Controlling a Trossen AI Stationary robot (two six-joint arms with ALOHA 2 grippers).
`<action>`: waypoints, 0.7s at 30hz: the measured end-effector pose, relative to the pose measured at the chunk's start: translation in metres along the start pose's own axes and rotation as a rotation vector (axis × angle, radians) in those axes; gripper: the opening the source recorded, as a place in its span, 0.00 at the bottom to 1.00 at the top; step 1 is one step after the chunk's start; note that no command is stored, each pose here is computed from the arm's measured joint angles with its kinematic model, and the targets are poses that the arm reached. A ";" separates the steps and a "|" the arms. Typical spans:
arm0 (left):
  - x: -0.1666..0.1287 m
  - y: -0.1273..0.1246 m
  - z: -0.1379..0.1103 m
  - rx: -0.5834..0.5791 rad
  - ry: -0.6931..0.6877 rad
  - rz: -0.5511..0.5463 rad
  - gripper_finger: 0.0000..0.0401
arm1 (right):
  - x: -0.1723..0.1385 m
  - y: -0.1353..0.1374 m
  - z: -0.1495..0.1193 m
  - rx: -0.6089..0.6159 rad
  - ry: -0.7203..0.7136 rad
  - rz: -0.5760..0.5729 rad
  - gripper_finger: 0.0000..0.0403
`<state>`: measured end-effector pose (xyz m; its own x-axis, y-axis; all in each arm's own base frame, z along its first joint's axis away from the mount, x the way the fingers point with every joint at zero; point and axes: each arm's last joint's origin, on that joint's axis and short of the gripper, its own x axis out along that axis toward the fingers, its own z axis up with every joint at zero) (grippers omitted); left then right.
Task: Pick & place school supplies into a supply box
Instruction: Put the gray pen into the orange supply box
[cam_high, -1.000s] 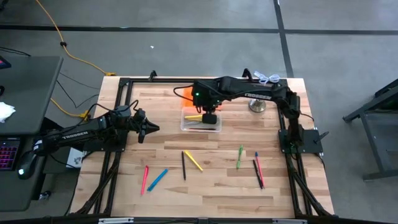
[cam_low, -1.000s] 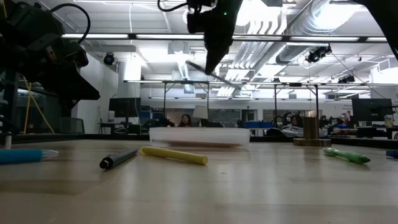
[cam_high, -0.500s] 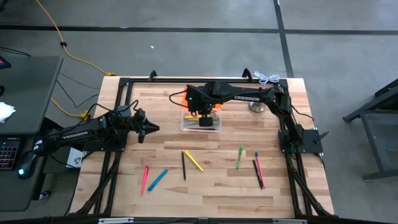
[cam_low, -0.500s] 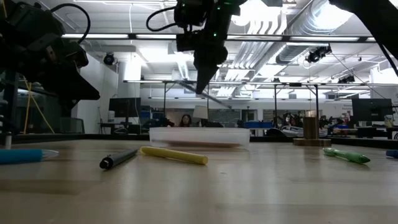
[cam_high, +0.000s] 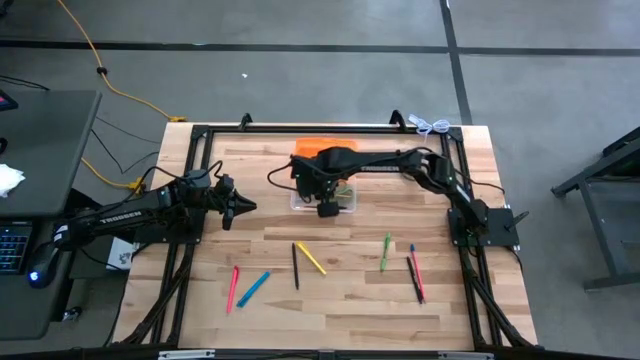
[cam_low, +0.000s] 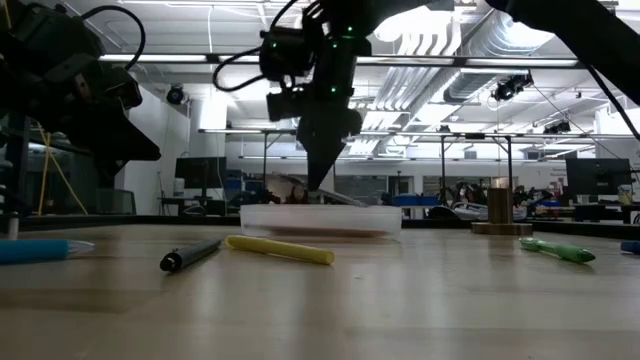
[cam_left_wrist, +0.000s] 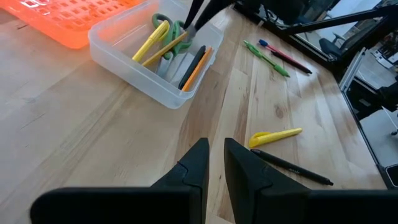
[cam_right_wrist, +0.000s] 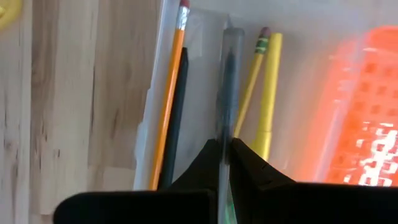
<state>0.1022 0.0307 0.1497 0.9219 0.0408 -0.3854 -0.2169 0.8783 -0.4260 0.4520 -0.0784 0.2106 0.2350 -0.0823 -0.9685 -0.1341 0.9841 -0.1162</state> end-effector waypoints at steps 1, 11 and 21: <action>0.000 0.000 0.000 0.000 0.000 0.000 0.20 | 0.003 0.000 0.000 0.003 0.005 0.009 0.01; 0.000 0.000 0.000 0.001 0.000 0.000 0.20 | 0.005 0.002 0.001 0.033 -0.015 0.059 0.01; 0.000 0.000 0.000 0.000 0.000 0.000 0.20 | 0.012 0.002 0.000 0.036 -0.031 0.070 0.01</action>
<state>0.1022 0.0307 0.1498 0.9220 0.0406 -0.3850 -0.2165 0.8785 -0.4258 0.4550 -0.0774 0.1990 0.2563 -0.0084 -0.9666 -0.1169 0.9924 -0.0396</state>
